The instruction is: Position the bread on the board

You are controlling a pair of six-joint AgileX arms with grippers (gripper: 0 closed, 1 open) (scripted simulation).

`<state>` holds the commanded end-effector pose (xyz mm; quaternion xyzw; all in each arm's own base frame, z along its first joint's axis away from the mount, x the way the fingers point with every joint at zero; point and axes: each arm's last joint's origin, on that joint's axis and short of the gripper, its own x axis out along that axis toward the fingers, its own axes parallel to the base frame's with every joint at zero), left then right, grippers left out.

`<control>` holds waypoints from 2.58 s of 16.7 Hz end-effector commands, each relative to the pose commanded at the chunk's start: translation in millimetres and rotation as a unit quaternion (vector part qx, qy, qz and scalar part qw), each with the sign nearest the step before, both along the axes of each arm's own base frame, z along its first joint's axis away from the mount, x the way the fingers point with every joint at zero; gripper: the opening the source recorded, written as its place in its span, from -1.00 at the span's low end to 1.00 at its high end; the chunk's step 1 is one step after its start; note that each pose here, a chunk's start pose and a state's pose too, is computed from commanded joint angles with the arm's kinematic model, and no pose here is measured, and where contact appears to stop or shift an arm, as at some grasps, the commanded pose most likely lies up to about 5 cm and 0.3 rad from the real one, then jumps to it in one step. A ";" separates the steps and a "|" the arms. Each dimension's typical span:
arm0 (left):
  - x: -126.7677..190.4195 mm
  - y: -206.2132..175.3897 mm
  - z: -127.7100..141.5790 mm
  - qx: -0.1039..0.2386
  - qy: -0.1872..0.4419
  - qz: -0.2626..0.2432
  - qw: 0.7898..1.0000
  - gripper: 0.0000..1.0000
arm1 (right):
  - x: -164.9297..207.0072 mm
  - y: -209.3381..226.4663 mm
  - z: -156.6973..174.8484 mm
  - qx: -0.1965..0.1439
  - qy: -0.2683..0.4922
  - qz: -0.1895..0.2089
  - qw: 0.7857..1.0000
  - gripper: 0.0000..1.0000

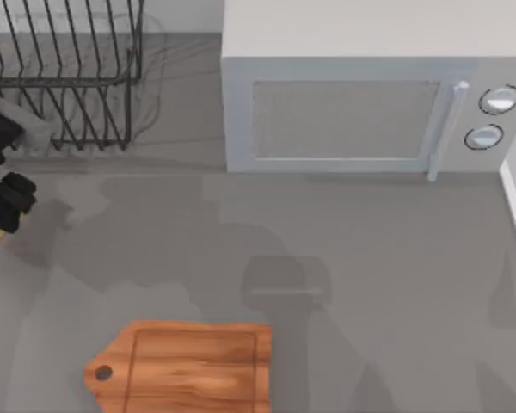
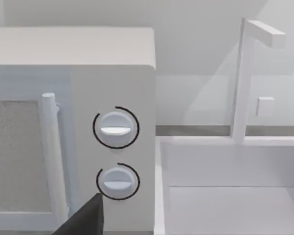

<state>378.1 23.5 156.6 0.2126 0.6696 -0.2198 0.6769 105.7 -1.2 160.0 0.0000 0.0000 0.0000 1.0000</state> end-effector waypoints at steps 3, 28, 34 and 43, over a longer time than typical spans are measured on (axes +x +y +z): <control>-2.6 -0.5 36.5 0.000 0.005 -0.001 1.000 -1.00 | 0.0 0.0 0.0 0.000 0.000 0.000 1.000 1.00; -143.4 -196.1 28.2 0.002 0.015 0.277 0.961 -1.00 | 0.0 0.0 0.0 0.000 0.000 0.000 1.000 1.00; -172.5 -208.6 26.9 -0.008 0.007 0.298 0.954 -1.00 | 0.0 0.0 0.0 0.000 0.000 0.000 1.000 1.00; -171.2 -208.7 13.3 -0.009 0.006 0.299 0.954 -1.00 | 0.0 0.0 0.0 0.000 0.000 0.000 1.000 1.00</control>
